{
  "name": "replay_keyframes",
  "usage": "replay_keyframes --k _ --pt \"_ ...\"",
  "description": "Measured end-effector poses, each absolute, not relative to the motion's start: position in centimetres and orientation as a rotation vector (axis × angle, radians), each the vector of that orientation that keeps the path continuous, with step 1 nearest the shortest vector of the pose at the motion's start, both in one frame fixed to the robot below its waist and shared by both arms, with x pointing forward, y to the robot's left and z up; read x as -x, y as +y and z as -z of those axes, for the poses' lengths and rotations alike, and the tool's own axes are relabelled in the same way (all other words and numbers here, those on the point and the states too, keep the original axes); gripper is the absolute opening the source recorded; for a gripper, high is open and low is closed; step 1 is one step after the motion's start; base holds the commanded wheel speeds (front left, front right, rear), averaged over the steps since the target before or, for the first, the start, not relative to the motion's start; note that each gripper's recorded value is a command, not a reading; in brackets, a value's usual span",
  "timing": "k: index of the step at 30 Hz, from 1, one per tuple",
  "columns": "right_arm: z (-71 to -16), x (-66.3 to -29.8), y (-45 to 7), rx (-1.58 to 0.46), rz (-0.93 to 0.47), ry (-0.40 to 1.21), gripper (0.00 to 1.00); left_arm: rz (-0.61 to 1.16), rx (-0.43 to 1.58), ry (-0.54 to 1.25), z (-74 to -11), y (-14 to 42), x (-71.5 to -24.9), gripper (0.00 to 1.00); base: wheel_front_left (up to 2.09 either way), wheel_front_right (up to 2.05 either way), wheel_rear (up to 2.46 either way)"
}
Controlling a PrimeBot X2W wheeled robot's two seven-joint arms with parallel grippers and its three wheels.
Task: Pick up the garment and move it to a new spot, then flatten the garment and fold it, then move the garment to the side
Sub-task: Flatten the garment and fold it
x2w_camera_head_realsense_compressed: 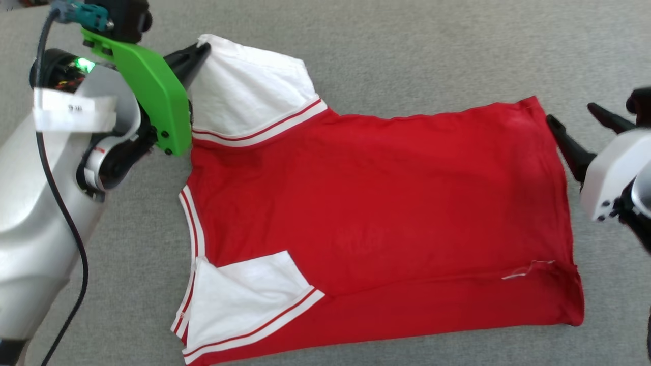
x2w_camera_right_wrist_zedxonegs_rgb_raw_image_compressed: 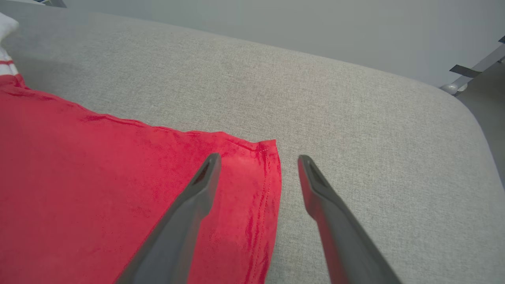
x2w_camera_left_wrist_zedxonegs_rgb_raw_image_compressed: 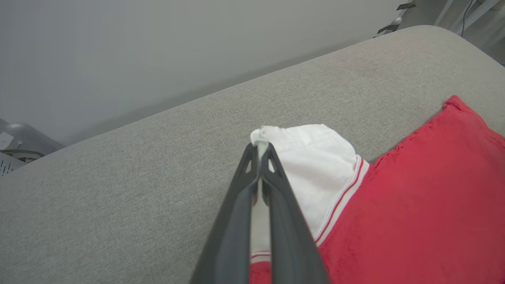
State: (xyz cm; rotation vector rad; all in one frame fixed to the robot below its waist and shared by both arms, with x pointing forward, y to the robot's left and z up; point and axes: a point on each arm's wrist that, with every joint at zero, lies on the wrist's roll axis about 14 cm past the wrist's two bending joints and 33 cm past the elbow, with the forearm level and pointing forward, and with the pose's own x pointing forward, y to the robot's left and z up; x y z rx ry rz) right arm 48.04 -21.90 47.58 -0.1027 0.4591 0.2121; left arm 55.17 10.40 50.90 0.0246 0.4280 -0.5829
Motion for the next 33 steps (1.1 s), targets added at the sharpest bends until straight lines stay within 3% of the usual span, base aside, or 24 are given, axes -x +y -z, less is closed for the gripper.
replay_keyframes --k 7,21,22,23,24,33 --pt "-42.9 -50.4 -23.0 0.150 -0.211 0.702 1.00 0.612 -0.009 0.429 -50.0 9.9 -53.1 0.00 0.00 0.00 0.00" --pt "-36.6 -53.1 -21.4 0.207 -0.256 0.887 1.00 0.588 -0.004 0.459 -48.2 11.2 -51.7 0.00 0.00 0.00 0.00" --pt "-36.4 -53.1 -21.4 0.208 -0.259 0.892 0.90 0.585 -0.004 0.459 -48.1 11.3 -51.7 0.00 0.00 0.00 0.00" --pt "-36.3 -53.0 -21.4 0.207 -0.261 0.894 0.16 0.581 -0.004 0.460 -48.1 11.4 -51.7 0.00 0.00 0.00 0.00" --pt "-36.3 -53.0 -21.3 0.206 -0.263 0.890 0.00 0.578 -0.003 0.460 -48.0 11.5 -51.7 0.00 0.00 0.00 0.00" --pt "-38.2 -53.4 -20.5 0.113 -0.264 0.784 0.00 0.532 0.020 0.438 -48.4 12.6 -51.4 0.00 0.00 0.00 0.00"
